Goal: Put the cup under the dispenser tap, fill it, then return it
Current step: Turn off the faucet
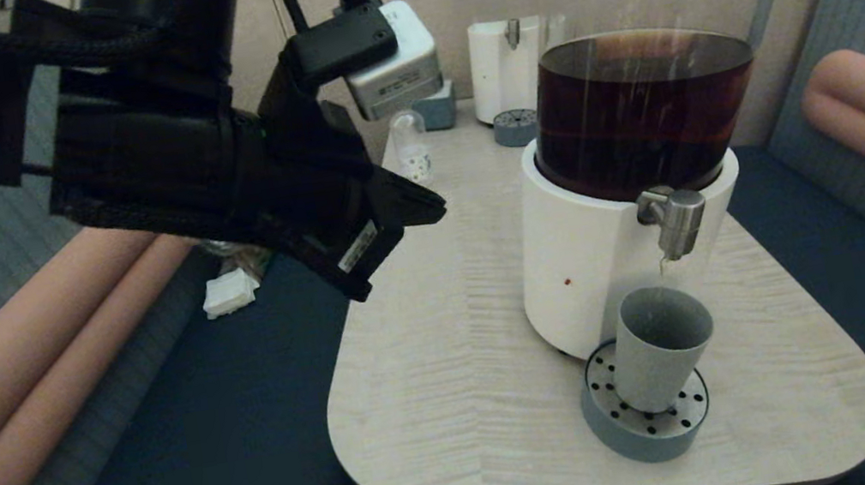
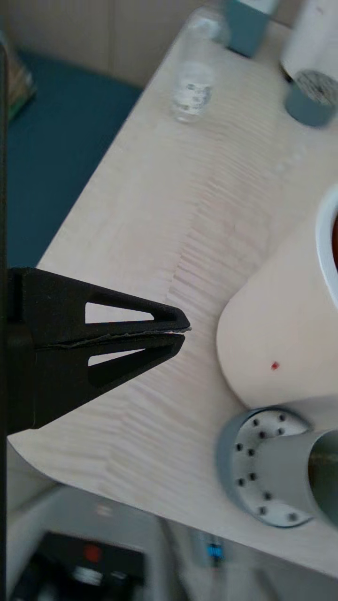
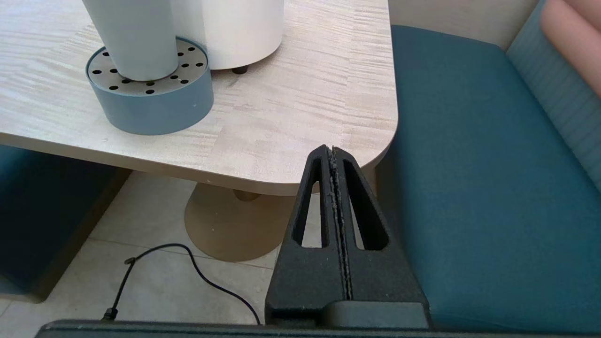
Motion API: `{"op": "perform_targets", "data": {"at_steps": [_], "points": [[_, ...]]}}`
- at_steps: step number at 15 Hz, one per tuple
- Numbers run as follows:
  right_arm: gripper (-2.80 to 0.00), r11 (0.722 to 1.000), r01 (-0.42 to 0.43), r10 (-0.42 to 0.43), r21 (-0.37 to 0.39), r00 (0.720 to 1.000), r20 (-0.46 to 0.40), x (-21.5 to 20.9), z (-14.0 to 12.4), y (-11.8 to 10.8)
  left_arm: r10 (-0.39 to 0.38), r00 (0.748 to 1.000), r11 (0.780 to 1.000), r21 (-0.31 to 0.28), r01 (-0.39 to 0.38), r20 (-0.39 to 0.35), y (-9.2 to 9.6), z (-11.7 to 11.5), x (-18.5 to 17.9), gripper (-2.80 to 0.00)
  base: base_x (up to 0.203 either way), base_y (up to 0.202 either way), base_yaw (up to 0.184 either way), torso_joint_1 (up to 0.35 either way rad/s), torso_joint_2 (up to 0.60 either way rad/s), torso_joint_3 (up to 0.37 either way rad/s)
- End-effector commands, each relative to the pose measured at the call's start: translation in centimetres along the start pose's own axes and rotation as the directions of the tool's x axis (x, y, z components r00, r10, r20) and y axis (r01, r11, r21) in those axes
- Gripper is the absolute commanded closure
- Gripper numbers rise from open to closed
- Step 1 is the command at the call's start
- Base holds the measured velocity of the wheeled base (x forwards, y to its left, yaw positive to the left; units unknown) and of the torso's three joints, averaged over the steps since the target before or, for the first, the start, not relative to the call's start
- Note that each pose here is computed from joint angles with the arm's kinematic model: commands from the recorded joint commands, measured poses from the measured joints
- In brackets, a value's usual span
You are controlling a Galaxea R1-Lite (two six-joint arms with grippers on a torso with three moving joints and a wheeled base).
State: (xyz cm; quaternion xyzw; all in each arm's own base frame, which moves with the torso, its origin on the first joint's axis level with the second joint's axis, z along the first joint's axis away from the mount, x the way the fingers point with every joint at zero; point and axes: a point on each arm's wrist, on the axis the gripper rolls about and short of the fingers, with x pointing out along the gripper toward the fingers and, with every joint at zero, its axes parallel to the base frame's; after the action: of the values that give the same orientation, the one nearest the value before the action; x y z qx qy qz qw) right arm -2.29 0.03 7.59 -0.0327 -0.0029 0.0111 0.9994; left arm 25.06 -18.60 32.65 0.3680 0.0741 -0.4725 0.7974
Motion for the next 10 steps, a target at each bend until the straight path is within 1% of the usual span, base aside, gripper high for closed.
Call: {"op": "perform_targets", "data": {"at_steps": [1,3,6,8,10], "points": [[0.00,1.000,-0.001,0.001,-0.001,1.000,0.001,0.0,0.0,0.0,-0.046,0.999,0.998,0.034,0.047,-0.020,-0.2,0.7,2.5,0.00,0.000,0.000,0.000,0.000,0.00,0.000],[0.00,1.000,-0.001,0.001,-0.001,1.000,0.000,0.0,0.0,0.0,-0.079,0.997,0.995,0.068,0.079,-0.004,-1.0,1.9,4.2,0.00,0.000,0.000,0.000,0.000,0.00,0.000],[0.00,1.000,-0.001,0.001,-0.001,1.000,0.001,0.0,0.0,0.0,-0.127,0.992,0.987,0.095,0.126,0.003,-2.7,2.9,6.2,0.00,0.000,0.000,0.000,0.000,0.00,0.000],[0.00,1.000,-0.001,0.001,-0.001,1.000,0.001,0.0,0.0,0.0,-0.135,0.991,0.985,0.109,0.136,-0.010,-3.6,3.3,6.9,0.00,0.000,0.000,0.000,0.000,0.00,0.000],[0.00,1.000,-0.001,0.001,-0.001,1.000,0.001,0.0,0.0,0.0,-0.127,0.991,0.985,0.113,0.130,-0.027,-3.9,3.3,7.7,0.00,0.000,0.000,0.000,0.000,0.00,0.000]]}}
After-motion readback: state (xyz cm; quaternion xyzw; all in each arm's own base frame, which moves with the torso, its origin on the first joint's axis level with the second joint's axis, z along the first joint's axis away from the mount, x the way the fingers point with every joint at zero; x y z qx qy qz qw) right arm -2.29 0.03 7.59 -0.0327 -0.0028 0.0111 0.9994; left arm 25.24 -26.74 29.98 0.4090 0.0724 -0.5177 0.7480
